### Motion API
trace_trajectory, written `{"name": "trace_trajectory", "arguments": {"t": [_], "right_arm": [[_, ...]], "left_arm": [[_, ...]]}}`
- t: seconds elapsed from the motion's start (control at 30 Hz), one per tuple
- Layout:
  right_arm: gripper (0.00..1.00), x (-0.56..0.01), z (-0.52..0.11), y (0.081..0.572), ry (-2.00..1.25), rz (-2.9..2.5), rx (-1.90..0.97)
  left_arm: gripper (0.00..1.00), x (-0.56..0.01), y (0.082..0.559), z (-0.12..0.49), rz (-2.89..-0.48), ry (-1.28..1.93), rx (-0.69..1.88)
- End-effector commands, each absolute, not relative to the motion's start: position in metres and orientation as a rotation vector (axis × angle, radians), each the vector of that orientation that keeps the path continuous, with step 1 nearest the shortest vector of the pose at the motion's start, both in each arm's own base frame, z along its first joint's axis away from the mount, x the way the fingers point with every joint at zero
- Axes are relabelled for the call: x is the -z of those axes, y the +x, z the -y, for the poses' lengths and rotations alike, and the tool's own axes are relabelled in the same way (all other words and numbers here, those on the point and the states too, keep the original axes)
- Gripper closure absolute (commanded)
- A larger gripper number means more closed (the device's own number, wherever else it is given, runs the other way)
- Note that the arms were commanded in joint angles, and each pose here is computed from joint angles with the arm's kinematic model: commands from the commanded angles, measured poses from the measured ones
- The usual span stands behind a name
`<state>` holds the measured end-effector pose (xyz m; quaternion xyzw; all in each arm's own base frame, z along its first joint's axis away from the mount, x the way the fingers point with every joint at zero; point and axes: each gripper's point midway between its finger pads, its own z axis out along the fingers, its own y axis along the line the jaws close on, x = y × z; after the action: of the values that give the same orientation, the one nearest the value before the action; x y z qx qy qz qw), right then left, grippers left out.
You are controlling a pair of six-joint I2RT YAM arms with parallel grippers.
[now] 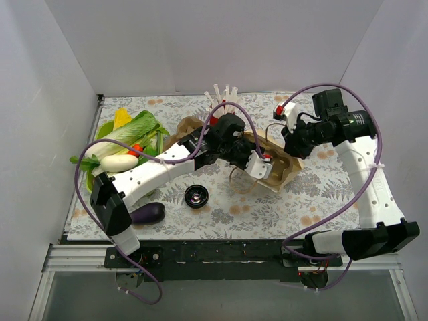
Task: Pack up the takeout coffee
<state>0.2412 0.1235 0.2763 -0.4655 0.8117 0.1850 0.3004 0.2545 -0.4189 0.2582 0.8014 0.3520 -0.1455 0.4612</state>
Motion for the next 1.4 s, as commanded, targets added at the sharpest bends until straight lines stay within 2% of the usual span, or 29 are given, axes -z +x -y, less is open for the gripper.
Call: {"name": "trace_trajectory", "arguments": {"t": [0.0,0.3,0.43,0.53,0.63,1.03,1.37], "right_arm": [[0.99,-0.279,-0.125,0.241,-1.255,-2.159,-0.503],[0.97,-0.282,-0.124,0.239,-1.257,-2.146,-0.488],[0.62,-0.289,-0.12,0.243,-1.216,-2.161,-0.449],[0.52,-0.287,-0.113,0.245,-1.199,-2.187,-0.399],[0.46,-0.283,-0.109,0.241,-1.199,-2.202,-0.382],[0.44,-0.269,-0.092,0.235,-1.214,-2.248,-0.28],[0.49,-0.26,-0.092,0.233,-1.259,-2.25,-0.289]], "left_arm": [[1.0,-0.292,0.268,0.412,-0.859,1.899,0.269],[1.0,-0.297,0.266,0.413,-1.0,1.824,0.528],[1.0,-0.286,0.262,0.411,-0.961,1.856,0.52],[1.0,-0.28,0.264,0.411,-0.973,1.864,0.519],[1.0,-0.275,0.268,0.412,-0.989,1.872,0.505],[1.0,-0.254,0.3,0.418,-1.086,1.872,0.383],[1.0,-0.255,0.312,0.423,-1.071,1.872,0.331]]}}
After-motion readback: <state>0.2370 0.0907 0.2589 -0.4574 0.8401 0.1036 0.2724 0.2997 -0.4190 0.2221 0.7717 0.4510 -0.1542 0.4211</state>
